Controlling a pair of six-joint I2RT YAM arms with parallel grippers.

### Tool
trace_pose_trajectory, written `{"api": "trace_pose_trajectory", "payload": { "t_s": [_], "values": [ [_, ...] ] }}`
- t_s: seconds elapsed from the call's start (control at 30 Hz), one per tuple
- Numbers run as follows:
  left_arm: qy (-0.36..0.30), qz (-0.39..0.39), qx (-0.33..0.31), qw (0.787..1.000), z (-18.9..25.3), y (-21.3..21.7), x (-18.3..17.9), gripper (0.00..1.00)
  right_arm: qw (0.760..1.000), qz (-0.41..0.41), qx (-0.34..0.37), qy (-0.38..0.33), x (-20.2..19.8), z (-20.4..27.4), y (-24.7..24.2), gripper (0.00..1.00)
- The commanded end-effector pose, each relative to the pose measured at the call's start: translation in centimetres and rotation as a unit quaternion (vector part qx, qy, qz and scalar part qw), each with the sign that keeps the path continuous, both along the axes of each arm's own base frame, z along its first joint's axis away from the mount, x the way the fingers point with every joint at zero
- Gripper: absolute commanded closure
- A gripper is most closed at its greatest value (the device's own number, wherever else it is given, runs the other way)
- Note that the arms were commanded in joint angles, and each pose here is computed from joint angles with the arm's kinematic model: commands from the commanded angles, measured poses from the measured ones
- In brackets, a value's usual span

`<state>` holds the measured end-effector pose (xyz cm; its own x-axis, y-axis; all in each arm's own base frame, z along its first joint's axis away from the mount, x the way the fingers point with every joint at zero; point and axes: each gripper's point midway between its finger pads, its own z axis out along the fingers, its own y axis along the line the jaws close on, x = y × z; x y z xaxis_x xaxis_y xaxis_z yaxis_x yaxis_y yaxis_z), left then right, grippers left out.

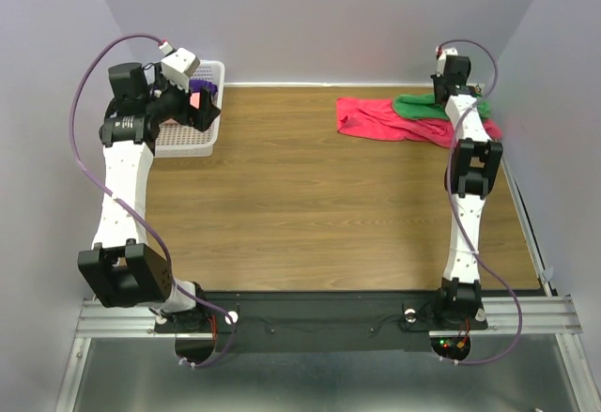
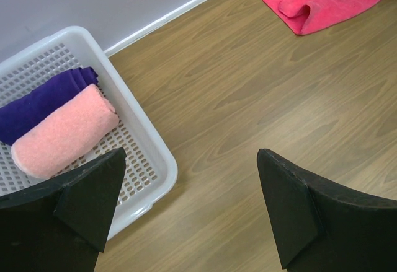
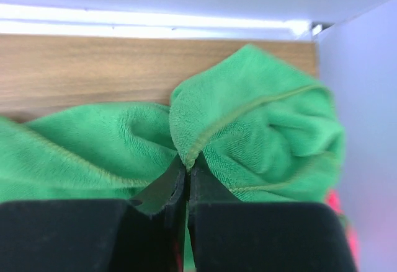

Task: Roll the towels
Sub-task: Grab a towel with the right arm, then move the towel to the center of the board

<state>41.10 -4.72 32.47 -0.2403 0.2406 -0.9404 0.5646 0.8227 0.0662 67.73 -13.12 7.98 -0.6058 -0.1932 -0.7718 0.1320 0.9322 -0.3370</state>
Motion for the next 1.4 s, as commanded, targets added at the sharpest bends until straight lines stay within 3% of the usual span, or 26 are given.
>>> {"api": "trace_pose_trajectory", "payload": {
  "t_s": [0.0, 0.07, 0.1, 0.17, 0.53, 0.63, 0.73, 0.87, 0.97, 1.1, 1.23, 1.37],
  "values": [
    [-0.043, -0.005, -0.019, 0.999, 4.0, -0.7, -0.1, 0.01, 0.984, 0.032, -0.012, -0.176, -0.6, 20.5, 0.8, 0.99],
    [-0.044, -0.006, -0.025, 0.999, 4.4, -0.9, -0.3, 0.01, 0.98, 0.056, 0.002, -0.19, -1.6, 23.0, 1.9, 0.99],
    [-0.043, -0.005, -0.027, 0.999, 4.5, -0.9, -0.5, 0.01, 0.973, 0.067, 0.002, -0.219, -3.2, 27.1, 2.5, 0.99],
    [-0.045, -0.012, -0.024, 0.999, 4.9, -1.1, -1.1, 0.01, 0.966, 0.091, 0.01, -0.241, -5.6, 30.9, 3.9, 0.99],
    [-0.067, -0.032, -0.014, 0.997, 6.5, -1.9, -4.8, 0.01, 0.925, 0.221, 0.11, -0.29, -18.0, 42.8, 11.6, 0.99],
    [-0.063, -0.039, -0.004, 0.997, 5.9, -2.0, -6.1, 0.01, 0.91, 0.277, 0.17, -0.257, -20.7, 42.1, 14.7, 0.99],
    [-0.051, -0.051, 0.019, 0.997, 4.8, -2.0, -7.3, 0.01, 0.879, 0.362, 0.211, -0.229, -24.9, 42.1, 18.4, 0.99],
    [-0.018, -0.051, 0.049, 0.997, 2.9, -1.5, -8.9, 0.01, 0.879, 0.369, 0.253, -0.164, -27.4, 37.8, 19.9, 0.99],
    [0.031, -0.075, 0.067, 0.994, 0.2, -1.7, -11.1, 0.01, 0.875, 0.379, 0.285, -0.094, -29.4, 32.1, 21.0, 0.99],
    [0.024, -0.095, 0.095, 0.991, -0.6, -1.7, -13.0, 0.01, 0.862, 0.388, 0.327, 0.008, -33.2, 22.8, 23.7, 0.99],
    [0.005, -0.101, 0.093, 0.99, 0.6, -2.0, -13.4, 0.01, 0.861, 0.4, 0.313, 0.014, -35.3, 21.0, 26.4, 0.99],
    [-0.025, -0.118, 0.088, 0.989, 2.9, -2.7, -13.1, 0.01, 0.836, 0.413, 0.362, 0.005, -36.1, 21.4, 29.7, 0.99]
  ]
}}
